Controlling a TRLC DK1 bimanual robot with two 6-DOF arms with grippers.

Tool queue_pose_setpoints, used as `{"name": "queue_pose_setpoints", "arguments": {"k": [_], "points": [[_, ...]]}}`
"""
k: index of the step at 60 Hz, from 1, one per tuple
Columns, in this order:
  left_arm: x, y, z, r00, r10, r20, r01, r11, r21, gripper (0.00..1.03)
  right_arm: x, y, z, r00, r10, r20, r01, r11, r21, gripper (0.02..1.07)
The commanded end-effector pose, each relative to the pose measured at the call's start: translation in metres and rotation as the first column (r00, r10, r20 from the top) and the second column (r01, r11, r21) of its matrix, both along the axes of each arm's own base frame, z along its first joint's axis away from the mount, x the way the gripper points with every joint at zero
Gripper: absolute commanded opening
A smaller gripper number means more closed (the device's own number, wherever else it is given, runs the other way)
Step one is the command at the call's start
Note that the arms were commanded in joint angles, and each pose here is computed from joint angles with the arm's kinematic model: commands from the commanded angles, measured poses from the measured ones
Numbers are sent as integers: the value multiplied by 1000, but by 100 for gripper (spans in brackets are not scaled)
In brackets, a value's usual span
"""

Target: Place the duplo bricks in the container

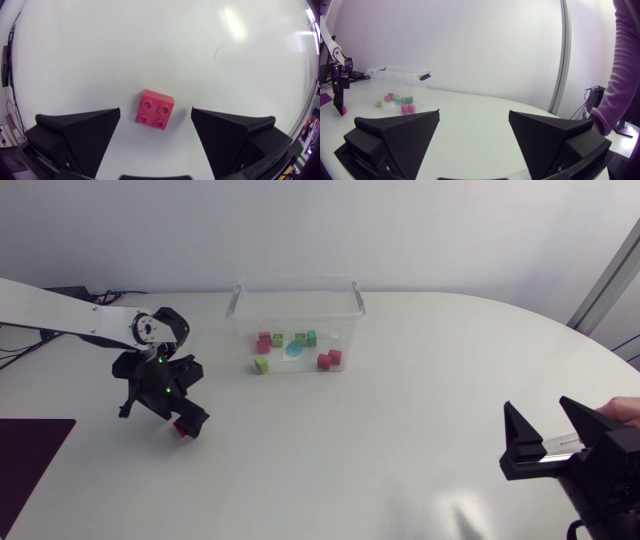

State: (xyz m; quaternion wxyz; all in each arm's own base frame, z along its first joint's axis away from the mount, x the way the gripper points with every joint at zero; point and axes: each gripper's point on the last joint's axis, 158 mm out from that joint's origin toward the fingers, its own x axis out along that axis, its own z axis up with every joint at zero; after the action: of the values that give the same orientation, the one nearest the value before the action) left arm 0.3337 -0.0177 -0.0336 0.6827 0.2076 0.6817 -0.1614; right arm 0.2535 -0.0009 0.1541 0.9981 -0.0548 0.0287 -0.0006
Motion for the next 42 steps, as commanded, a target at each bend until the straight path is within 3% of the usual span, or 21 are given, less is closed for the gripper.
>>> {"name": "queue_pose_setpoints", "arguments": {"k": [1, 6, 16, 42], "points": [[-15, 8, -6, 998, -55, -38, 56, 998, 5, 93, 1, 2, -6, 1000, 12, -4, -12, 1000, -9, 102], [-17, 8, -7, 996, -80, -45, 80, 997, 3, 83, 0, 2, -7, 1000, 12, -6, -12, 1000, -11, 102], [-11, 7, -15, 997, -77, -26, 77, 997, -9, 38, 1, 2, -6, 1000, 10, -4, -10, 1000, -9, 102], [-28, -2, -21, 995, -84, -63, 75, 988, -133, 25, 1, 2, -6, 1000, 10, -4, -10, 1000, -9, 102]]}}
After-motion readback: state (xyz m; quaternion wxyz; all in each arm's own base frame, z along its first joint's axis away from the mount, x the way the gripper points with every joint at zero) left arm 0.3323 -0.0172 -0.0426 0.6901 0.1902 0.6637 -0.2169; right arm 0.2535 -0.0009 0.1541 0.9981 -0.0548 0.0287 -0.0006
